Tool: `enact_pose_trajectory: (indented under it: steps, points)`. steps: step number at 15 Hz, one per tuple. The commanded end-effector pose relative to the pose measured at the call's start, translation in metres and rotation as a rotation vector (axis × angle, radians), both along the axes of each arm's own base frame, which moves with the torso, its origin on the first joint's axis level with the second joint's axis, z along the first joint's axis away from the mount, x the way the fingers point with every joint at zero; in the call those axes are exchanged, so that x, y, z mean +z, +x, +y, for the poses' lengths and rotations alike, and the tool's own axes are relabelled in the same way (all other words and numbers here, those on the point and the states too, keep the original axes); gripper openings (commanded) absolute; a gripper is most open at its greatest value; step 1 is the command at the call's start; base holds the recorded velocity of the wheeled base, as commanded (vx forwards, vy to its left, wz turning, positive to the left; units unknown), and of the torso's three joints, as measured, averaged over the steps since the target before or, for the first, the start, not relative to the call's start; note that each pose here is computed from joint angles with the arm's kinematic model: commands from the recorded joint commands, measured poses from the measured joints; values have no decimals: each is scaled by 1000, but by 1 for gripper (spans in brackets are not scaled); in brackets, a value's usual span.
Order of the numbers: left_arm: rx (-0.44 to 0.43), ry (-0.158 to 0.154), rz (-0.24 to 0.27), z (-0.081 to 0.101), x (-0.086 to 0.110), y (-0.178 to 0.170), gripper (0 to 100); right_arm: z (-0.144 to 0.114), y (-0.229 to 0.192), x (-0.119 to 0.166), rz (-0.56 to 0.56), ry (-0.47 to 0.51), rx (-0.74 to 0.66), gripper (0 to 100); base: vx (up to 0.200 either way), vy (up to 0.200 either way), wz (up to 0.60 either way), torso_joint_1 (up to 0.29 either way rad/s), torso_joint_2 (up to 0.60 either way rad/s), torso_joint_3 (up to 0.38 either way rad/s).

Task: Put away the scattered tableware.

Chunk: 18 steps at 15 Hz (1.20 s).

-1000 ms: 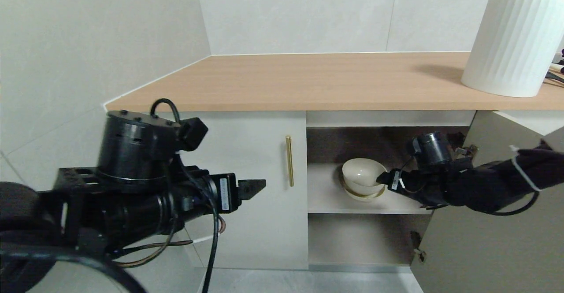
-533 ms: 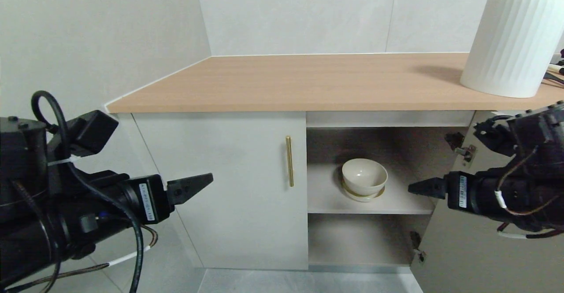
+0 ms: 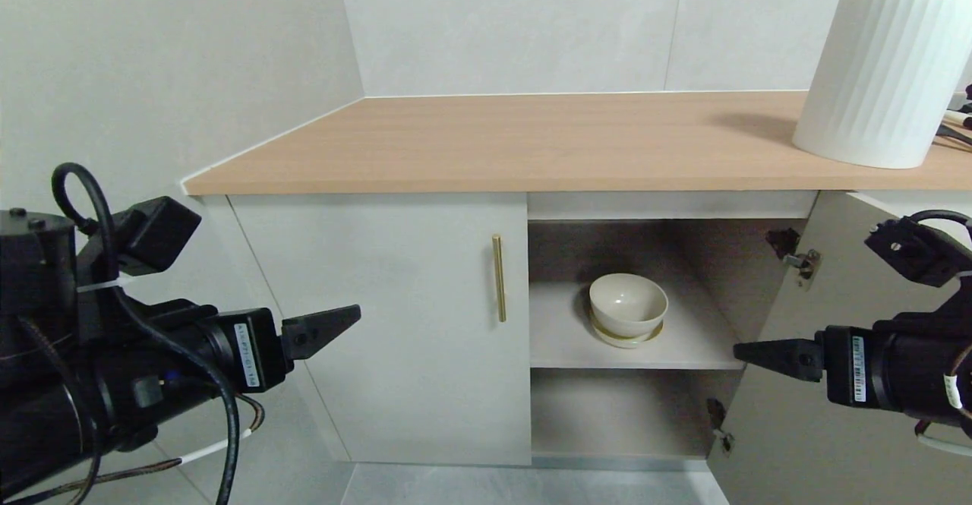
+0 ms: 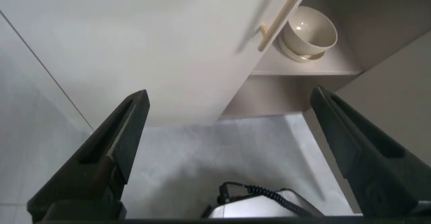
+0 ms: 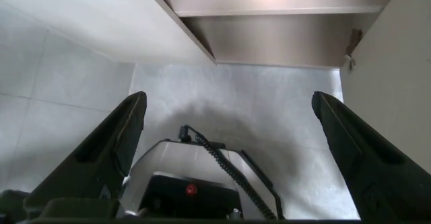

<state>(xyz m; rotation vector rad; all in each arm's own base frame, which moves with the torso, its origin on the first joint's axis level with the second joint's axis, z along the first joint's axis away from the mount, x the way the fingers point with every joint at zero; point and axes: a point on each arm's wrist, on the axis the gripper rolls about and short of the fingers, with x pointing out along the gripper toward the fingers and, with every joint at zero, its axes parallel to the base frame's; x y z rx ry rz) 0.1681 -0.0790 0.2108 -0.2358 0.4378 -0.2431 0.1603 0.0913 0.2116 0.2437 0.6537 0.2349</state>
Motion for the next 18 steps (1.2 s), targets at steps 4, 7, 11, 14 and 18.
enact_pose_trajectory:
  steps: [4, 7, 11, 14, 18]
  points:
    - [0, 7, 17, -2, -4, 3, 100, 0, -1, -5, 19, -13, 9, 100, -200, 0, 0, 6, 0, 1]
    - [-1, 12, 23, -2, -5, 4, 100, -1, -3, -10, 21, -55, 38, 100, -200, 0, 0, 1, -2, 2]
    - [-1, 12, 23, -2, -5, 4, 100, -1, -4, -11, 25, -64, 43, 100, -200, 0, 0, 4, 2, 2]
    - [-1, 12, 23, -2, -5, 4, 100, -1, -4, -11, 25, -64, 43, 100, -200, 0, 0, 6, 1, 4]
    - [-4, 12, 25, -2, -6, 4, 100, -2, -4, -11, 23, -64, 41, 100, 0, 0, 0, 0, 0, 0]
